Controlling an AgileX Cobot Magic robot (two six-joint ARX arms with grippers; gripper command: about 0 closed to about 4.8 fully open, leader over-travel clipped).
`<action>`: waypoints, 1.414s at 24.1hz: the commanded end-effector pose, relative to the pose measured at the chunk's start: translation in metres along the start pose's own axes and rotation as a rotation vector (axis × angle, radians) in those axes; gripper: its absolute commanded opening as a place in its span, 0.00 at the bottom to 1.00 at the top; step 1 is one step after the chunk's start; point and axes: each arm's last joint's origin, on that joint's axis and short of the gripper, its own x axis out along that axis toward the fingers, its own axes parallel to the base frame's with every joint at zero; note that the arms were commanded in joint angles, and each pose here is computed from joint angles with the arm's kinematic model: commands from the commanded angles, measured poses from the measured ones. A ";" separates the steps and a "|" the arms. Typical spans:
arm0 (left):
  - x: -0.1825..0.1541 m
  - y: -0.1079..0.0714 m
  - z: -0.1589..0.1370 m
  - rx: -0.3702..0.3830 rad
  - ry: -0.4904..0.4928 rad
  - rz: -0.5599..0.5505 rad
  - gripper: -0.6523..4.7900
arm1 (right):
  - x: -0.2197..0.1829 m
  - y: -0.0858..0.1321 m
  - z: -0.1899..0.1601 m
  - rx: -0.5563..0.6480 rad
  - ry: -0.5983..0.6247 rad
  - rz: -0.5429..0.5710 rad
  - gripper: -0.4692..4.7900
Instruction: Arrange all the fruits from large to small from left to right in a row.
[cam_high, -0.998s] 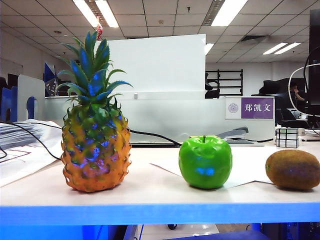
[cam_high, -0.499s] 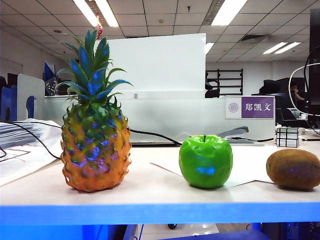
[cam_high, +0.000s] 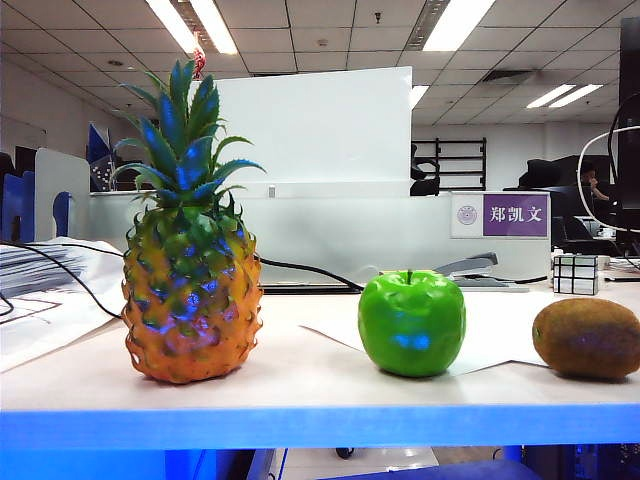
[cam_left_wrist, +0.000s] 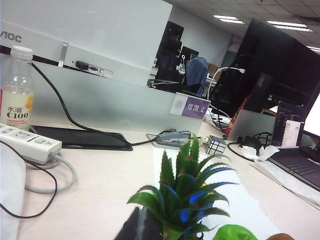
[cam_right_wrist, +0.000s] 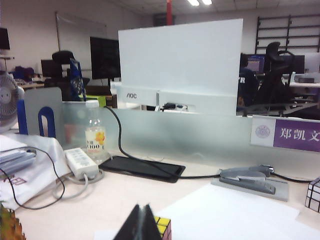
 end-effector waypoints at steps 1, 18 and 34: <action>0.000 -0.001 0.001 0.005 -0.006 -0.007 0.11 | 0.000 0.000 0.000 -0.005 0.016 0.004 0.08; -0.001 0.003 -0.002 0.307 0.028 0.057 0.11 | -0.001 0.001 -0.010 -0.038 0.109 0.012 0.08; -0.007 0.036 -0.027 0.281 0.083 0.412 0.11 | -0.001 0.001 -0.010 -0.040 0.116 0.010 0.08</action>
